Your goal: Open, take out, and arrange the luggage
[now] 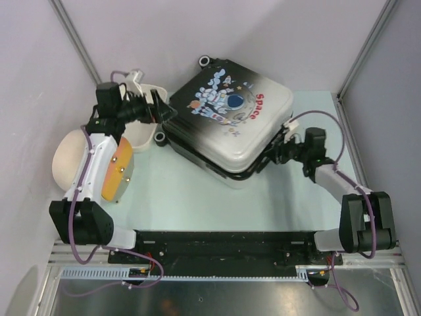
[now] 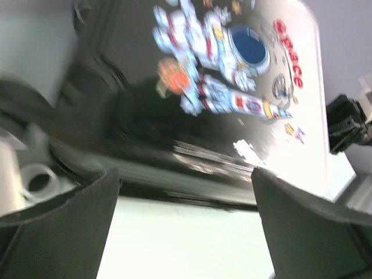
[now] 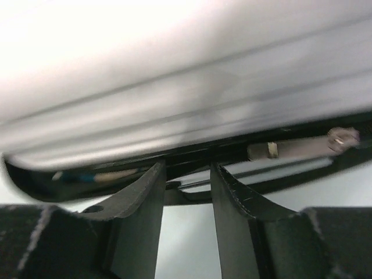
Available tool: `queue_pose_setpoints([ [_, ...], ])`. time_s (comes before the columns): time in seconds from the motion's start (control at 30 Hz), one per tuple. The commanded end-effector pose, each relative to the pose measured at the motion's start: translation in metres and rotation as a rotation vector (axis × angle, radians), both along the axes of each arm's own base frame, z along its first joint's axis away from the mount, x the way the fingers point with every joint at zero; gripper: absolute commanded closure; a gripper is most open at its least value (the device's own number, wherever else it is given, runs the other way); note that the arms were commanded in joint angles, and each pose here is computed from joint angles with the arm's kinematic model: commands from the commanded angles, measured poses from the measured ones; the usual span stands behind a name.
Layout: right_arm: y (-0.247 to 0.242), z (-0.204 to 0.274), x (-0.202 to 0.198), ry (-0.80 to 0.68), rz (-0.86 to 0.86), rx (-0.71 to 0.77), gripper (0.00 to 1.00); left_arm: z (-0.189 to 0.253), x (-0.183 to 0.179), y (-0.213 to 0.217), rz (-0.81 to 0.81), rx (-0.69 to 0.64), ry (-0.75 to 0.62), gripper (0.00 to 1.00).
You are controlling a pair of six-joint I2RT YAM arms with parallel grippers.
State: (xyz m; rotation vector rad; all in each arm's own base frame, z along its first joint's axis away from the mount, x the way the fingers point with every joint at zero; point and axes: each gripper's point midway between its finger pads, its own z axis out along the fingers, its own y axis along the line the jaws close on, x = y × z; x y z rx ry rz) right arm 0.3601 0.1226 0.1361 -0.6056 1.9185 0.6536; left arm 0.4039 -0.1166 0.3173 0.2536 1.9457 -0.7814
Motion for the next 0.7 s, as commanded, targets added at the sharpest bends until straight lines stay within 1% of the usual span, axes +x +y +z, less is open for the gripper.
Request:
queue_pose_setpoints([
  [0.0, 0.094, 0.019, -0.050, 0.098, 0.225, 0.222, 0.57, -0.038, -0.017, -0.009, -0.011, -0.070, 0.115, 0.01],
  [0.07, 0.099, 0.025, -0.060, 0.108, 0.244, 0.234, 0.55, -0.046, -0.015, -0.008, -0.012, -0.057, 0.121, 0.02],
  [0.1, 0.096, 0.038, -0.065, 0.084, 0.247, 0.241, 0.54, -0.050, -0.012, -0.007, -0.006, -0.047, 0.120, 0.03],
  [0.13, 0.087, 0.041, -0.063, 0.065, 0.235, 0.231, 0.51, -0.057, -0.009, -0.008, -0.012, -0.038, 0.130, 0.03],
  [0.17, 0.080, 0.041, -0.069, 0.082, 0.232, 0.221, 0.50, -0.061, -0.006, -0.011, -0.017, -0.032, 0.137, 0.04],
  [0.2, 0.075, 0.054, -0.076, 0.044, 0.252, 0.223, 0.48, -0.068, -0.006, -0.019, -0.037, -0.023, 0.150, 0.04],
  [0.23, 0.059, 0.060, -0.074, 0.015, 0.229, 0.213, 0.46, -0.073, -0.004, -0.024, -0.050, -0.012, 0.153, 0.04],
  [0.27, 0.049, 0.060, -0.079, 0.029, 0.220, 0.209, 0.38, -0.087, 0.000, -0.030, -0.062, -0.006, 0.184, 0.04],
  [0.3, 0.043, 0.069, -0.084, 0.005, 0.237, 0.216, 0.33, -0.088, 0.001, -0.041, -0.089, -0.003, 0.186, 0.04],
  [0.33, 0.033, 0.079, -0.088, -0.036, 0.223, 0.201, 0.24, -0.094, 0.001, -0.048, -0.109, -0.003, 0.199, 0.04],
  [0.37, 0.013, 0.085, -0.080, -0.058, 0.153, 0.191, 0.22, -0.105, 0.004, -0.054, -0.126, 0.000, 0.224, 0.03],
  [0.43, -0.012, 0.098, -0.064, -0.134, 0.029, 0.154, 0.15, -0.108, 0.004, -0.075, -0.186, 0.007, 0.215, 0.03],
  [0.47, -0.032, 0.110, -0.047, -0.196, -0.057, 0.147, 0.13, -0.114, 0.003, -0.093, -0.231, 0.021, 0.220, 0.02],
  [0.5, -0.052, 0.114, -0.032, -0.224, -0.156, 0.130, 0.11, -0.118, 0.003, -0.103, -0.256, 0.033, 0.217, 0.02],
  [0.53, -0.068, 0.107, -0.015, -0.211, -0.220, 0.131, 0.11, -0.124, 0.002, -0.113, -0.288, 0.056, 0.209, 0.02],
  [0.57, -0.095, 0.116, 0.001, -0.238, -0.315, 0.150, 0.10, -0.121, -0.002, -0.132, -0.333, 0.073, 0.186, 0.02],
  [0.6, -0.114, 0.130, 0.017, -0.267, -0.379, 0.159, 0.11, -0.134, -0.001, -0.142, -0.358, 0.083, 0.203, 0.02],
  [0.63, -0.129, 0.134, 0.032, -0.265, -0.419, 0.175, 0.12, -0.137, -0.002, -0.151, -0.384, 0.097, 0.195, 0.02],
  [0.67, -0.148, 0.122, 0.054, -0.229, -0.472, 0.202, 0.14, -0.136, -0.003, -0.165, -0.416, 0.103, 0.180, 0.03],
])
